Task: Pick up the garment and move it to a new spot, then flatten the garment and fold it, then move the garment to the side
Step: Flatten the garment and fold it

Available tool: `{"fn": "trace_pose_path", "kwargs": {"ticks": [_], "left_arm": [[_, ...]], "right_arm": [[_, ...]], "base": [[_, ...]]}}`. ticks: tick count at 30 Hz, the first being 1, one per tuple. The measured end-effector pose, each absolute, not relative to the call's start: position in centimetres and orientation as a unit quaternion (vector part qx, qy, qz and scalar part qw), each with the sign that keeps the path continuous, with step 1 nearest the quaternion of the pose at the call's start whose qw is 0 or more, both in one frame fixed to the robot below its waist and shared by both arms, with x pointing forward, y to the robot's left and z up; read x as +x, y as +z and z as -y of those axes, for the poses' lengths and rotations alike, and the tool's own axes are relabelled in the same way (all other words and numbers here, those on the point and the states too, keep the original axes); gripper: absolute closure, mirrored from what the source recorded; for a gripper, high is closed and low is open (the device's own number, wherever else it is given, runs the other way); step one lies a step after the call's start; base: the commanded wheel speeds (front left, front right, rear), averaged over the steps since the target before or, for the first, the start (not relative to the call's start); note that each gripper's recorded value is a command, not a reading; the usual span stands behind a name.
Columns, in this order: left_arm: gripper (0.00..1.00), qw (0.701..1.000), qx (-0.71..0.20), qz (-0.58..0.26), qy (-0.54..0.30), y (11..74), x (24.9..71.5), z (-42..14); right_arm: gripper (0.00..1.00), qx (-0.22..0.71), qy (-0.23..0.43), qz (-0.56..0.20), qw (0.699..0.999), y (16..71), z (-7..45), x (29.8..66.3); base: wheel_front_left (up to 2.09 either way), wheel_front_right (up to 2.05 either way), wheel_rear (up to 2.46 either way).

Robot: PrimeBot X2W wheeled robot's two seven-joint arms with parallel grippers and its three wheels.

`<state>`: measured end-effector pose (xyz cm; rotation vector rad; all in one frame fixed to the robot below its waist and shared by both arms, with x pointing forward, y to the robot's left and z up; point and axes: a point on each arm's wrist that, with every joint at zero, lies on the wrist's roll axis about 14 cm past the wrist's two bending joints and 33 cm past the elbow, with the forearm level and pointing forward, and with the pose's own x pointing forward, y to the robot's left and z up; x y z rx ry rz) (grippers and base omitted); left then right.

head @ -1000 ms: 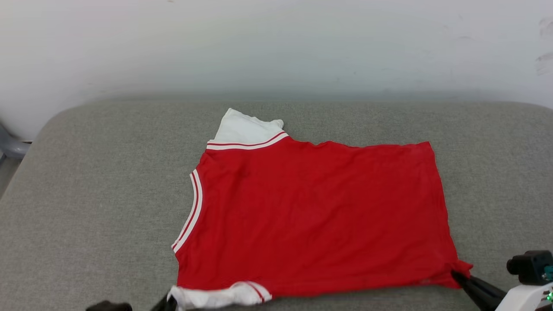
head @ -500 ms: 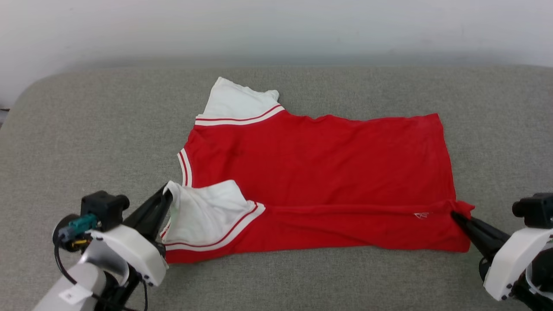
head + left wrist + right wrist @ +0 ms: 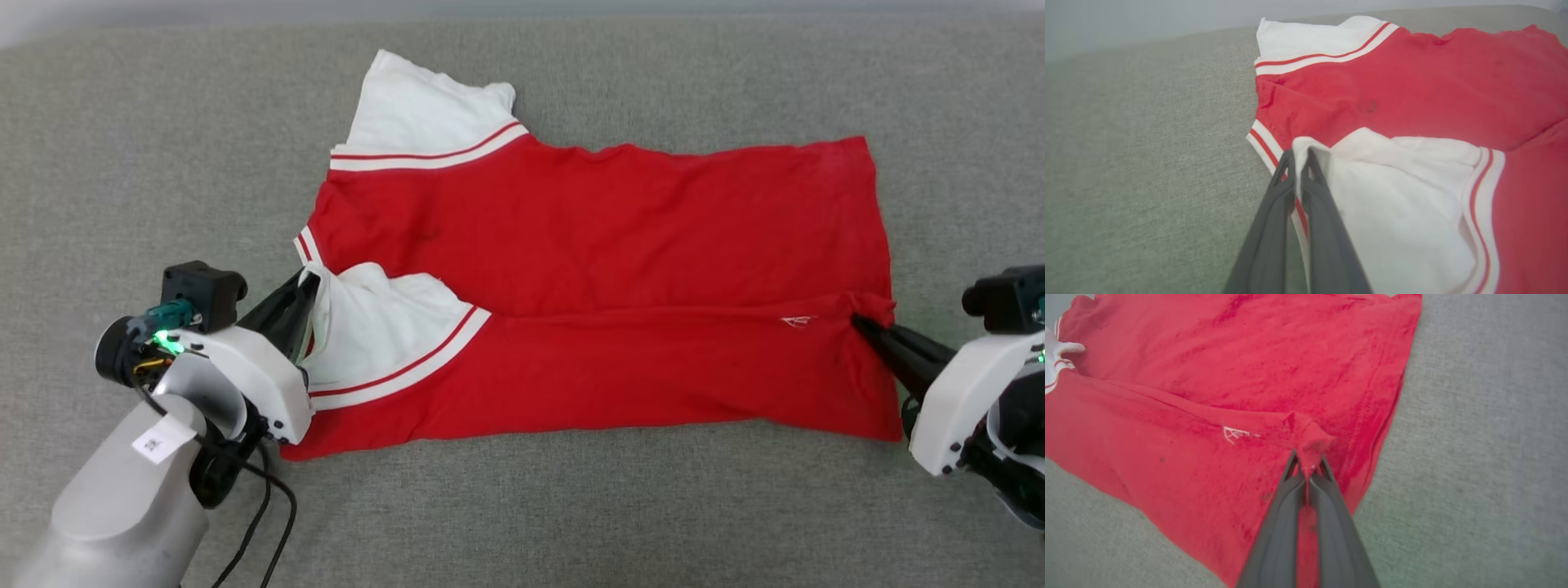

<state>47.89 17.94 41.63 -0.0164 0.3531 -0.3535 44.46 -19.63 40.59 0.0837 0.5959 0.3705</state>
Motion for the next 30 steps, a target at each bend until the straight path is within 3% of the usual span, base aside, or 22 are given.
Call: {"fn": "trace_pose_path", "kwargs": {"ticks": [12,13,14,15,24,30], "left_arm": [[1.00,0.957,-0.020,-0.226,-0.179,37.6,47.2,-17.0],[1.00,0.958,-0.018,-0.223,-0.177,37.8,47.2,-17.3],[0.68,0.960,-0.016,-0.220,-0.174,37.9,47.2,-17.5],[0.00,0.961,-0.018,-0.216,-0.170,38.2,47.2,-17.7],[0.00,0.975,0.002,-0.165,-0.152,43.6,47.4,-20.4],[0.00,0.959,0.010,-0.228,-0.171,45.2,46.1,-20.5]], "right_arm": [[1.00,0.004,0.183,-0.310,0.933,38.2,19.7,45.0],[0.96,0.005,0.180,-0.304,0.935,38.4,19.7,45.1],[0.62,0.004,0.180,-0.298,0.937,38.6,19.7,45.1],[0.02,0.006,0.177,-0.287,0.941,39.1,19.8,45.4],[0.00,0.009,0.176,-0.203,0.963,44.0,19.7,45.2],[0.00,0.000,0.179,-0.176,0.968,46.1,19.4,44.8]], "base": [[0.00,0.00,0.00],[0.00,0.00,0.00],[0.00,0.00,0.00],[0.00,0.00,0.00],[0.00,0.00,0.00],[0.00,0.00,0.00]]}}
